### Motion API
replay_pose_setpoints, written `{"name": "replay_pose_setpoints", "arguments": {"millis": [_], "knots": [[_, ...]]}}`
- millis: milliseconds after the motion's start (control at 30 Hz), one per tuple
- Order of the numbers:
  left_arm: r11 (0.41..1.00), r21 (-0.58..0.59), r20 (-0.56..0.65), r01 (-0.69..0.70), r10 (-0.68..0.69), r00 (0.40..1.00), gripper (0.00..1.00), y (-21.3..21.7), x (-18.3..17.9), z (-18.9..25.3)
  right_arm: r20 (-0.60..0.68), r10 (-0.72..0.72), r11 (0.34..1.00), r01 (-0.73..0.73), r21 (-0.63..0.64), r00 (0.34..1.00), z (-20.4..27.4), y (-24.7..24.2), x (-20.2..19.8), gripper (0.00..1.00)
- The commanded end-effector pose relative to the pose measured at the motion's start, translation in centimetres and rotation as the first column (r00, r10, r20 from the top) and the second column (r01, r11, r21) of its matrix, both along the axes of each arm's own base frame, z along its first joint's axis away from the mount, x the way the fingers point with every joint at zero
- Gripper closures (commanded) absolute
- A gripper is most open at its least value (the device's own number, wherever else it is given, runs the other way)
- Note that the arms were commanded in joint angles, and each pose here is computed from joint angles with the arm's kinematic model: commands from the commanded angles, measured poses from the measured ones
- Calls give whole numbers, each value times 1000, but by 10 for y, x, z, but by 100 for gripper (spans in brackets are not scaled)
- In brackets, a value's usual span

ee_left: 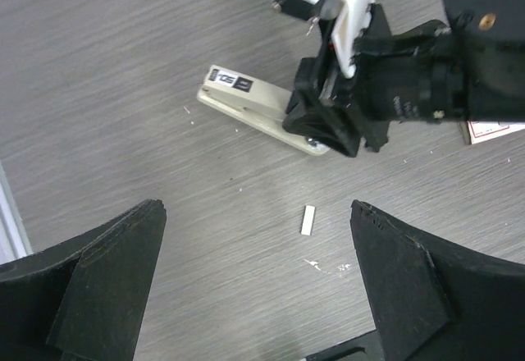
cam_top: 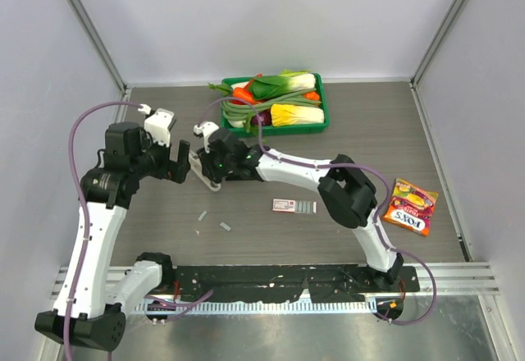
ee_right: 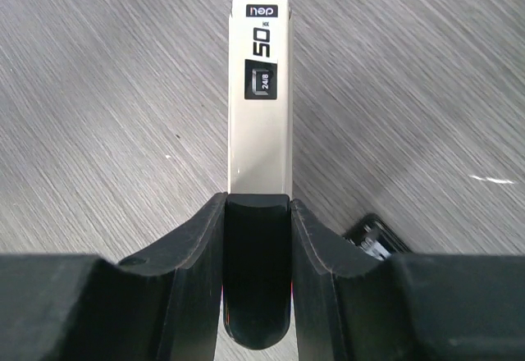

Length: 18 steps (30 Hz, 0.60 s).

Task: Unload the staples from the stapler

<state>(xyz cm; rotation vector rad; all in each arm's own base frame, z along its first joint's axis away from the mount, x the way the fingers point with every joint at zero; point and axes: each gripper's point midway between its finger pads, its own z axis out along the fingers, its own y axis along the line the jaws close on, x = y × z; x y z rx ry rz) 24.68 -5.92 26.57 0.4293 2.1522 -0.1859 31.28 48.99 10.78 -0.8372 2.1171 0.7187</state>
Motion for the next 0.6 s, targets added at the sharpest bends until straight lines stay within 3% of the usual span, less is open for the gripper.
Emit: {"name": "replay_pose_setpoints", "arguments": {"millis": [0, 300, 367, 467, 500, 567], "knots": [[997, -68, -24, -47, 45, 999, 0, -2, 10, -2, 134, 44, 996, -55, 76, 990, 50, 50, 3, 99], [992, -105, -35, -73, 70, 997, 0, -3, 13, 13, 99, 18, 998, -11, -64, 995, -7, 60, 19, 99], [991, -108, -34, -75, 71, 997, 0, -3, 14, 14, 83, 24, 997, -17, -81, 996, -18, 60, 18, 95], [991, -112, -37, -70, 67, 997, 0, -4, 15, 12, 74, 33, 996, -27, -81, 997, -21, 62, 16, 70], [991, -113, -35, -69, 65, 997, 0, -5, 15, 12, 71, 38, 996, -33, -77, 997, -19, 62, 17, 53], [991, -112, -30, -71, 68, 997, 0, -4, 16, 12, 64, 62, 995, -57, -78, 996, -11, 64, 13, 44]]}}
